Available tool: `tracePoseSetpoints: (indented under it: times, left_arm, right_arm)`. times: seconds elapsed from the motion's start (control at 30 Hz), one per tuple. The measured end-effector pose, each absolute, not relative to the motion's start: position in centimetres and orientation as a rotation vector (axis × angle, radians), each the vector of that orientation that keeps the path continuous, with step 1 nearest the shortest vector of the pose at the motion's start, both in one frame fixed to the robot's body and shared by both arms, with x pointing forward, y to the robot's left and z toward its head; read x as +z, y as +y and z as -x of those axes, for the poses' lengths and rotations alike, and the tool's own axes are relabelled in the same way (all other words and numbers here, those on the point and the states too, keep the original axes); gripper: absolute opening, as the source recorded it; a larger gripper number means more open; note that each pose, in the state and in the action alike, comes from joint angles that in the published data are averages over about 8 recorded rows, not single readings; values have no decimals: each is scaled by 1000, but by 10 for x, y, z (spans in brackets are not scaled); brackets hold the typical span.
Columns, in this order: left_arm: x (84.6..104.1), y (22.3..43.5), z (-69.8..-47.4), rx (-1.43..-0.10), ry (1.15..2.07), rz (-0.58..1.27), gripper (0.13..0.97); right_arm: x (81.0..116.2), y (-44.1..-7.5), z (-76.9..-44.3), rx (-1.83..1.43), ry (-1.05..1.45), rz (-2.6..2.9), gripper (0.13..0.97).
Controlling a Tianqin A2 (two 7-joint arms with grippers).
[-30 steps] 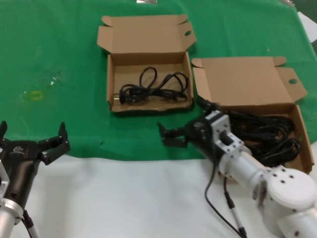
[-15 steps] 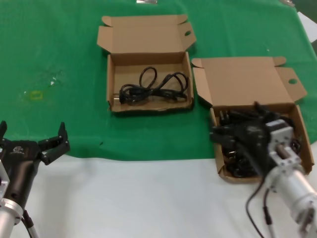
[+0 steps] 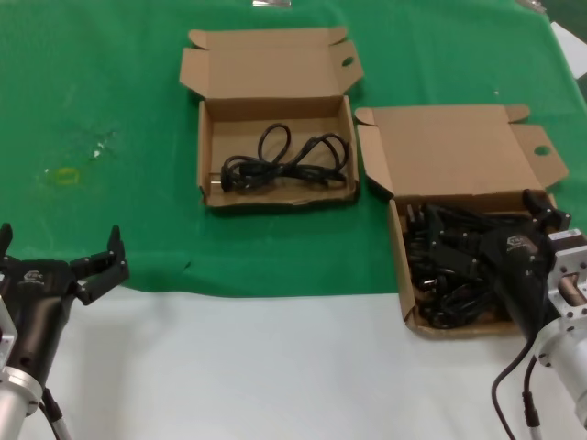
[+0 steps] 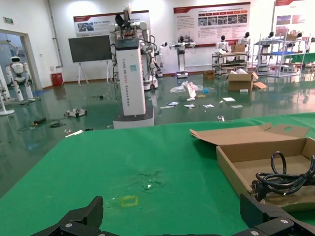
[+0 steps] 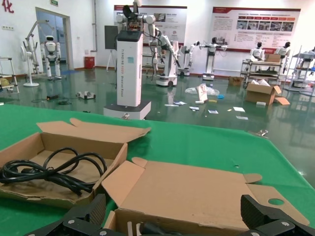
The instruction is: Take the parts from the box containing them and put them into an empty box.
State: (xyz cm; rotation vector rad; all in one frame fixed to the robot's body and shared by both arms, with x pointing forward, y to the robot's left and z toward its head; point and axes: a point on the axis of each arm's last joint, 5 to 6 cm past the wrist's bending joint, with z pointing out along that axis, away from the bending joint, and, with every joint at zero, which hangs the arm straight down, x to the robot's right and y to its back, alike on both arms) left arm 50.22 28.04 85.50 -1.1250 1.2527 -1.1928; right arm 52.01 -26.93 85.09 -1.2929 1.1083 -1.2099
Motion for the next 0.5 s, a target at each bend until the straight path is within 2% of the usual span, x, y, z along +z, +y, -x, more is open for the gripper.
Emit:
tracePoseSetpoints:
  times: [0.5]
  left_arm:
    - [855, 280, -502, -1193, 1253, 1125, 966]
  right_arm:
    - [851, -269, -520, -1210, 1108, 1293, 966]
